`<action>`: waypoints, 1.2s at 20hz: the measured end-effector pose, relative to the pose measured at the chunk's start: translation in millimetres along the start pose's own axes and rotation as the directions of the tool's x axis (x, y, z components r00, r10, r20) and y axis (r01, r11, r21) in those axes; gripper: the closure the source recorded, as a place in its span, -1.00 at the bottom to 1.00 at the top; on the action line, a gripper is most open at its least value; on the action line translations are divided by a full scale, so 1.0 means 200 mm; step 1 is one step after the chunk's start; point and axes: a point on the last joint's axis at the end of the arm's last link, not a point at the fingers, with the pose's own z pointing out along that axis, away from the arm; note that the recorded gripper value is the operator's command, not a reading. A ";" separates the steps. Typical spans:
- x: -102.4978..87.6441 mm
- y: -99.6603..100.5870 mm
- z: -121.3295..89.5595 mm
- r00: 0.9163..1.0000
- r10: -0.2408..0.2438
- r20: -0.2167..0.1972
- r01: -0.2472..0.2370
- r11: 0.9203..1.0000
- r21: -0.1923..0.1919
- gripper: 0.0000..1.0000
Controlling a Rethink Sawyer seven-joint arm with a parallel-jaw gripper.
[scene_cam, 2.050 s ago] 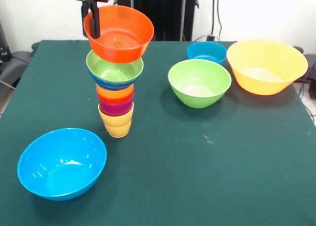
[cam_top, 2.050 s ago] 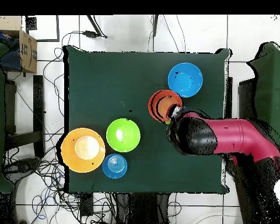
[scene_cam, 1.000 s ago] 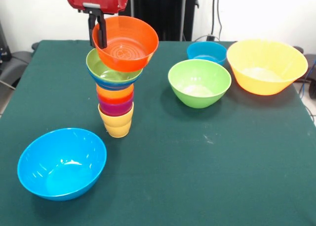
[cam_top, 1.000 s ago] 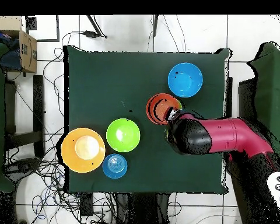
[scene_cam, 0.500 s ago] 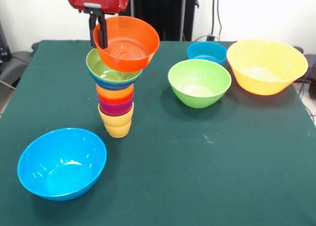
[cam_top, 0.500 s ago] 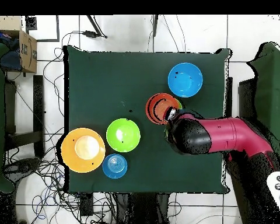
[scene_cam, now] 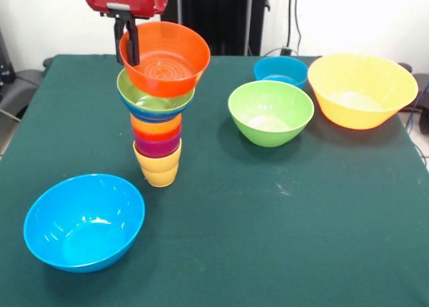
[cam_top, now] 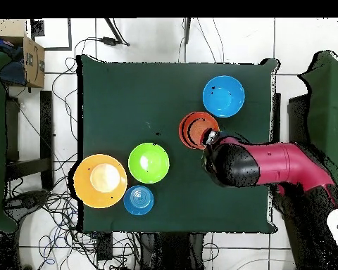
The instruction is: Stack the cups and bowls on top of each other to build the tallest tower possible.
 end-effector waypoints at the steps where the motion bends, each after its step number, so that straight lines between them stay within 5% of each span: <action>1: 0.00 0.00 0.00 1.000 0.001 0.003 -0.001 1.000 -0.001 1.00; 24: 0.05 -0.01 0.12 0.998 -0.052 0.043 0.053 0.998 -0.032 1.00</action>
